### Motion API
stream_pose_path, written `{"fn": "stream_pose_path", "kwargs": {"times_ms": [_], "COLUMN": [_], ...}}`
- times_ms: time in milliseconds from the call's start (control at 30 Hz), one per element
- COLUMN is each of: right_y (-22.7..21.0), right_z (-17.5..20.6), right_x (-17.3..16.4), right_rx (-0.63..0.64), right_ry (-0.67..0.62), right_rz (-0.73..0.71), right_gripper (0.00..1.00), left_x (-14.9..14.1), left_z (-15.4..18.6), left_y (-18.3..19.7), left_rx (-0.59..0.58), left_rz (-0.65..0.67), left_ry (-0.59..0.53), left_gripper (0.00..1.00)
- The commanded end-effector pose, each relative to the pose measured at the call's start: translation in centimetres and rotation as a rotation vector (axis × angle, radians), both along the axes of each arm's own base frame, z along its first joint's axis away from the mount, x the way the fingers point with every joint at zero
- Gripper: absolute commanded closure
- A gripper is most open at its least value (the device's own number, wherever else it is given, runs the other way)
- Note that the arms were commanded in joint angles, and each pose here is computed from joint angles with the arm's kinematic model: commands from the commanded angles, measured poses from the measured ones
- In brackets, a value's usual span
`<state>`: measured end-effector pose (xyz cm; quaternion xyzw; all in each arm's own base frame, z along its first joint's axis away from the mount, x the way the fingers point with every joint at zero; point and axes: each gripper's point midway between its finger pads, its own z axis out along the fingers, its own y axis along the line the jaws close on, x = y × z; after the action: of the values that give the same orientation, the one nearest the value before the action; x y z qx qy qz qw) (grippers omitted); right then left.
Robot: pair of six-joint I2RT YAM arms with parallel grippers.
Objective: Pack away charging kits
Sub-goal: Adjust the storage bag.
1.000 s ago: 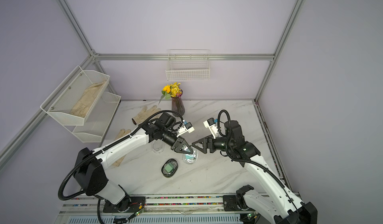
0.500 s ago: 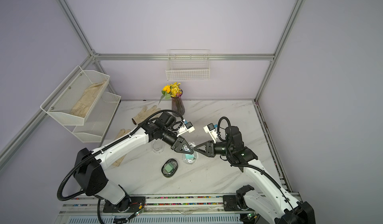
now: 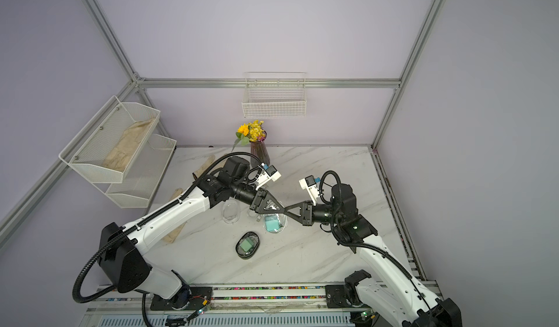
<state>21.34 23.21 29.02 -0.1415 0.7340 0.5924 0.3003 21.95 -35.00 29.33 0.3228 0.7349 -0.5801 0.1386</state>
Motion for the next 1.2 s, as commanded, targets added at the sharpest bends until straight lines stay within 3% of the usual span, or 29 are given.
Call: {"fn": "stream_pose_path", "kwargs": {"times_ms": [0,133,233,367,500,633,867,1167], "right_y": [-1.2,-2.3,-3.1,-4.7,-5.9,-7.1,-7.2,-6.8], "right_z": [5.5,8.2,9.2,8.8,8.7,8.1,5.5,4.7], "right_x": [1.4,2.1,2.5,3.0,3.2,3.2,3.3,3.1], "right_rx": [0.190,0.300,0.391,0.487,0.509,0.545,0.577,0.513], "right_ry": [-0.068,-0.092,-0.086,-0.050,-0.052,-0.038,0.033,0.044], "right_rz": [-0.151,-0.234,-0.276,-0.367,-0.441,-0.500,-0.502,-0.501], "right_gripper": [1.00,1.00,1.00,1.00,1.00,1.00,1.00,1.00], "left_x": [1.6,3.0,3.3,4.0,4.7,5.5,5.9,5.8], "left_z": [3.9,4.4,5.5,6.9,6.1,5.6,5.1,5.4], "left_y": [0.1,0.4,-0.3,-1.2,-2.5,-2.1,-2.8,-4.6], "left_rx": [-0.195,-0.282,-0.383,-0.530,-0.593,-0.637,-0.664,-0.686], "left_rz": [0.159,0.375,0.452,0.498,0.516,0.573,0.593,0.501], "left_ry": [-0.016,-0.047,-0.077,-0.072,-0.031,-0.002,0.032,0.084], "left_gripper": [0.22,0.18,0.18,0.18,0.21,0.35,0.44,0.76]}}
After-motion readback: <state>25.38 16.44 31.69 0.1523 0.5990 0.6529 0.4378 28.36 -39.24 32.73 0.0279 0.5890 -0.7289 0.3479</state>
